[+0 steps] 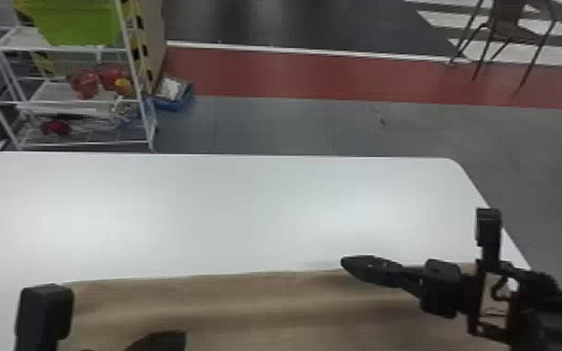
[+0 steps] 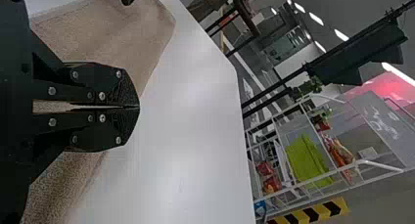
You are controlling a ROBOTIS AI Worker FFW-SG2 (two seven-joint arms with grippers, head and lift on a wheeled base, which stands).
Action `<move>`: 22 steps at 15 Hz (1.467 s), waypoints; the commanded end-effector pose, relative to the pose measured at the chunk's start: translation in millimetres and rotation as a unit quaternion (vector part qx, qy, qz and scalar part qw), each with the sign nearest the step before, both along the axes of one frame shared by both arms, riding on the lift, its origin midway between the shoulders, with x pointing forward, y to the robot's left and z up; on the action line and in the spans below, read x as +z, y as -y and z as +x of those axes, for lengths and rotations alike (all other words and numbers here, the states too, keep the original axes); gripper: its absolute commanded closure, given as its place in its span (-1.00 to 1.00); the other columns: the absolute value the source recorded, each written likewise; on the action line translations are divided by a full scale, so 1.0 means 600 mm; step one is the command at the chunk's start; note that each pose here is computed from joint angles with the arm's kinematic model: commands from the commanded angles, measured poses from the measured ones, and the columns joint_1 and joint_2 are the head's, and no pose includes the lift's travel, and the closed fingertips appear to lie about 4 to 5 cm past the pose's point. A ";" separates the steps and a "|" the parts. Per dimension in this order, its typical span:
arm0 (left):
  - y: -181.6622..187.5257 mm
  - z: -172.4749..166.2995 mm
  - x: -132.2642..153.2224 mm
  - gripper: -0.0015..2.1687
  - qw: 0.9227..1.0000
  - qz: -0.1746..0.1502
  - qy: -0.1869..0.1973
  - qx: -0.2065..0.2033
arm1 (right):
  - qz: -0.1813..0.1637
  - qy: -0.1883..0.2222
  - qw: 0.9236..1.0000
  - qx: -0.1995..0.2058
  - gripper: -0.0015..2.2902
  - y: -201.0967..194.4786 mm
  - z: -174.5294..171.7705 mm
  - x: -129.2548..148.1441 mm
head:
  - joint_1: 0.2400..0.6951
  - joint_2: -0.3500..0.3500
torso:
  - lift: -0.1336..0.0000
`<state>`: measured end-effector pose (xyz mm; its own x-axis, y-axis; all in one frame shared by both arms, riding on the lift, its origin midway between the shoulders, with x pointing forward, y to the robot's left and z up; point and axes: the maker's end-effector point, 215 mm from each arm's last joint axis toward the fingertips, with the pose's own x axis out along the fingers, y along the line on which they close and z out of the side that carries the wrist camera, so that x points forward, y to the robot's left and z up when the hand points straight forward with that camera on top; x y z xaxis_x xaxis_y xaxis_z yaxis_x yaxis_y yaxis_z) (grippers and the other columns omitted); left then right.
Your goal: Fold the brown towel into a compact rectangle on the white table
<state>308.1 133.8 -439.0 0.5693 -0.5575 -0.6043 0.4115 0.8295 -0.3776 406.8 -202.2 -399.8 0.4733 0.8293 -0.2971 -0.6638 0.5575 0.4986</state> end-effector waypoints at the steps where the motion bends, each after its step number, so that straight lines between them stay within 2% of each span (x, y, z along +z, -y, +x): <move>1: 0.005 0.002 -0.003 0.39 1.000 -0.002 -0.001 -0.002 | 0.003 -0.013 1.000 0.019 0.32 -0.030 -0.011 -0.004 | 1.00 -0.32 | -0.83; 7: 0.029 -0.007 -0.001 0.39 1.000 -0.011 -0.004 -0.016 | -0.017 -0.026 0.998 0.055 0.32 -0.080 -0.020 -0.041 | 1.00 -0.20 | -0.83; 12: 0.025 -0.008 0.002 0.39 1.000 -0.009 -0.004 -0.015 | -0.017 -0.031 0.998 0.059 0.32 -0.094 -0.007 -0.053 | 1.00 -0.17 | -0.83; 17: 0.022 -0.012 0.000 0.39 1.000 -0.008 -0.006 -0.017 | -0.016 -0.059 0.996 0.071 0.32 -0.117 -0.004 -0.082 | 1.00 -0.10 | -0.83; 22: 0.022 -0.018 -0.002 0.39 1.000 -0.007 -0.009 -0.019 | -0.021 -0.061 0.994 0.084 0.32 -0.136 -0.007 -0.093 | 1.00 -0.03 | -0.83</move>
<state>298.0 121.4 -439.9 0.5387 -0.5861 -0.6052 0.4349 0.8087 -0.3961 403.4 -124.4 -453.6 0.2985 0.8761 -0.3786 -0.6816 0.4734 0.5579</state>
